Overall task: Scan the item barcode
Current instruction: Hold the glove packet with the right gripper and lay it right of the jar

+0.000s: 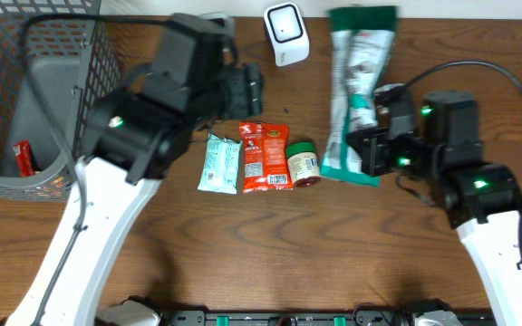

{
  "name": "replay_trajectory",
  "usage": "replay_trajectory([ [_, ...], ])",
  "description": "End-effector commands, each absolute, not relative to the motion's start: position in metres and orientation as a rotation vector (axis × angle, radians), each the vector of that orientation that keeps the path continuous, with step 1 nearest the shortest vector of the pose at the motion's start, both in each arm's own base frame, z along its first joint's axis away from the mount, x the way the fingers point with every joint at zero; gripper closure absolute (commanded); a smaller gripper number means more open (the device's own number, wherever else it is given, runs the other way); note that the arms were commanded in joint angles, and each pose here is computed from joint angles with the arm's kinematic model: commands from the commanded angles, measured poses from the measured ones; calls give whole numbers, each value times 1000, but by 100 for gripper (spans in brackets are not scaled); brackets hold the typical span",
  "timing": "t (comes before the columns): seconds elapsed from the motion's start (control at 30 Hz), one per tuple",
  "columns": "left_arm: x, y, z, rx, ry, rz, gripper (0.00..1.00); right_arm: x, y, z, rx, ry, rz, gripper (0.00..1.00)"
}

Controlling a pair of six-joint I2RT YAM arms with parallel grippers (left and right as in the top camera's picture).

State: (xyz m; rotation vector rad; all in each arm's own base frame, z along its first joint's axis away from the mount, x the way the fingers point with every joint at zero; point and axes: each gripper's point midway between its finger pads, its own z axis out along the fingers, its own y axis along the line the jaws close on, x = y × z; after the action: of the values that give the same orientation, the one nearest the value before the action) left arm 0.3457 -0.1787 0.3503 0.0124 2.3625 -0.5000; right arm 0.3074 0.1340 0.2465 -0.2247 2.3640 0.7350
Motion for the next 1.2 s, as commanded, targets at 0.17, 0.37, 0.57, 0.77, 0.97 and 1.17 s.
replay_trajectory([
  [0.17, 318, -133, 346, 38, 2437, -352, 17, 310, 108, 239, -356, 2328, 920, 99],
  [0.37, 296, -129, 322, 134, 2578, -309, 13, 315, 97, 187, -369, 2479, 972, 99],
  [0.57, 288, -127, 317, 157, 2617, -296, 13, 320, 94, 137, -364, 2607, 1044, 99],
  [0.77, 289, -127, 316, 157, 2617, -296, 13, 319, 94, 91, -347, 2718, 1121, 99],
  [0.97, 290, -128, 316, 156, 2614, -297, 13, 315, 94, 64, -300, 2796, 1170, 99],
  [1.17, 290, -128, 316, 156, 2613, -297, 13, 309, 94, 47, -221, 2861, 1213, 92],
])
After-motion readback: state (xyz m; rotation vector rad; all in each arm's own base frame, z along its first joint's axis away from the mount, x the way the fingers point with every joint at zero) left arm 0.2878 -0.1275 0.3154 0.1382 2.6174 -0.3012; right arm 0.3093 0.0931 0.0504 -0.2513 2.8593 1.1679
